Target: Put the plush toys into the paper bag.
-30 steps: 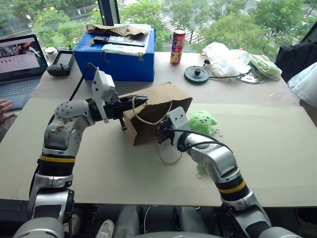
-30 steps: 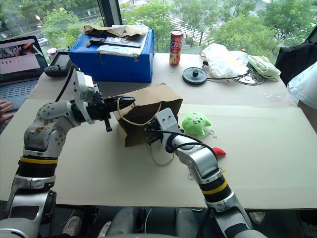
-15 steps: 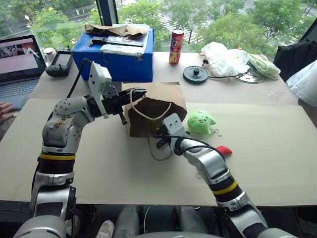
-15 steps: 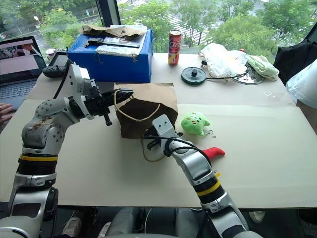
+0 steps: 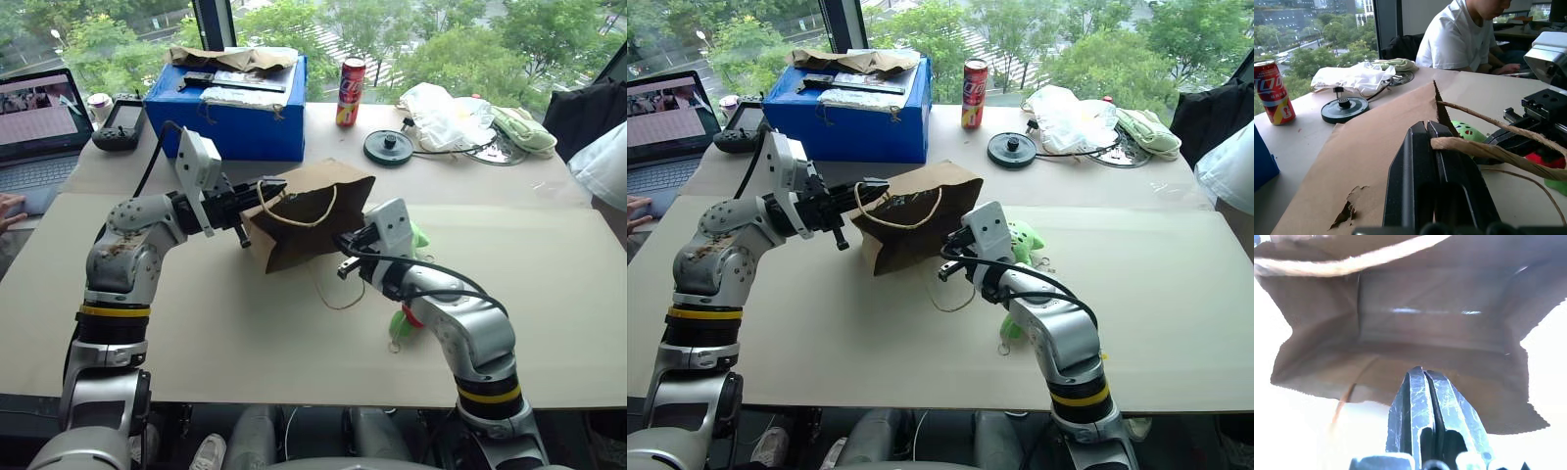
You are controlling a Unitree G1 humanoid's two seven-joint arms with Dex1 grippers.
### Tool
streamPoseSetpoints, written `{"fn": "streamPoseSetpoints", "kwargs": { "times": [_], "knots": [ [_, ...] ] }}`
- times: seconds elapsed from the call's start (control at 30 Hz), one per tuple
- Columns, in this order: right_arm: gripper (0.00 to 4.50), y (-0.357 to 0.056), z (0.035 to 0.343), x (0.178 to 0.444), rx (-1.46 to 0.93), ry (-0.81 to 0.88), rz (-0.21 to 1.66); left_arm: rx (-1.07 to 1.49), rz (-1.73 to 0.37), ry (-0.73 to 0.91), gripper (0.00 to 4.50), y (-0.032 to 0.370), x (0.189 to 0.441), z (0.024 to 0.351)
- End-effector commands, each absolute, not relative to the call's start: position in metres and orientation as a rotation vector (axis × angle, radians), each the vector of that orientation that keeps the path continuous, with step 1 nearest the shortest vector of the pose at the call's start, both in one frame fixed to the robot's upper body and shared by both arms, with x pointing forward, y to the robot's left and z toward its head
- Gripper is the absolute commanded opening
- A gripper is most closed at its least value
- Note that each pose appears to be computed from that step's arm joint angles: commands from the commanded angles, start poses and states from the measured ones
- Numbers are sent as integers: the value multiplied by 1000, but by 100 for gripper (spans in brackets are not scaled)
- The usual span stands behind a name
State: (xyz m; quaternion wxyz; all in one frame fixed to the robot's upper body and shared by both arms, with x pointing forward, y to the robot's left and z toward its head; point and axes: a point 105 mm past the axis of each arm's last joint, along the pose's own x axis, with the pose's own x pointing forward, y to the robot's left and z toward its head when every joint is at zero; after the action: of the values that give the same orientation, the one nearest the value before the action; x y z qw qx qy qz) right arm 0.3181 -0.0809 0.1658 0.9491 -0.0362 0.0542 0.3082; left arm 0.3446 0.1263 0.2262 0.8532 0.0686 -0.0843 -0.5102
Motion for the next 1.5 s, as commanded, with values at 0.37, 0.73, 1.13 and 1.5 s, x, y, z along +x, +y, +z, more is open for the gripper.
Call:
{"fn": "streamPoseSetpoints", "kwargs": {
  "times": [0.37, 0.73, 1.13, 1.5],
  "knots": [
    [443, -153, 147, 351, -110, 241, 255, 173, -1077, -217, 0, 123, 344, 234],
    [443, -166, 111, 352, -127, 385, 145, 183, -1079, -217, 0, 123, 344, 234],
    [120, -160, 117, 349, -93, 355, 183, 206, -1099, -212, 0, 117, 342, 225],
    [61, -167, 185, 325, -95, 163, 325, 206, -1103, -217, 0, 116, 344, 225]
  ]
}}
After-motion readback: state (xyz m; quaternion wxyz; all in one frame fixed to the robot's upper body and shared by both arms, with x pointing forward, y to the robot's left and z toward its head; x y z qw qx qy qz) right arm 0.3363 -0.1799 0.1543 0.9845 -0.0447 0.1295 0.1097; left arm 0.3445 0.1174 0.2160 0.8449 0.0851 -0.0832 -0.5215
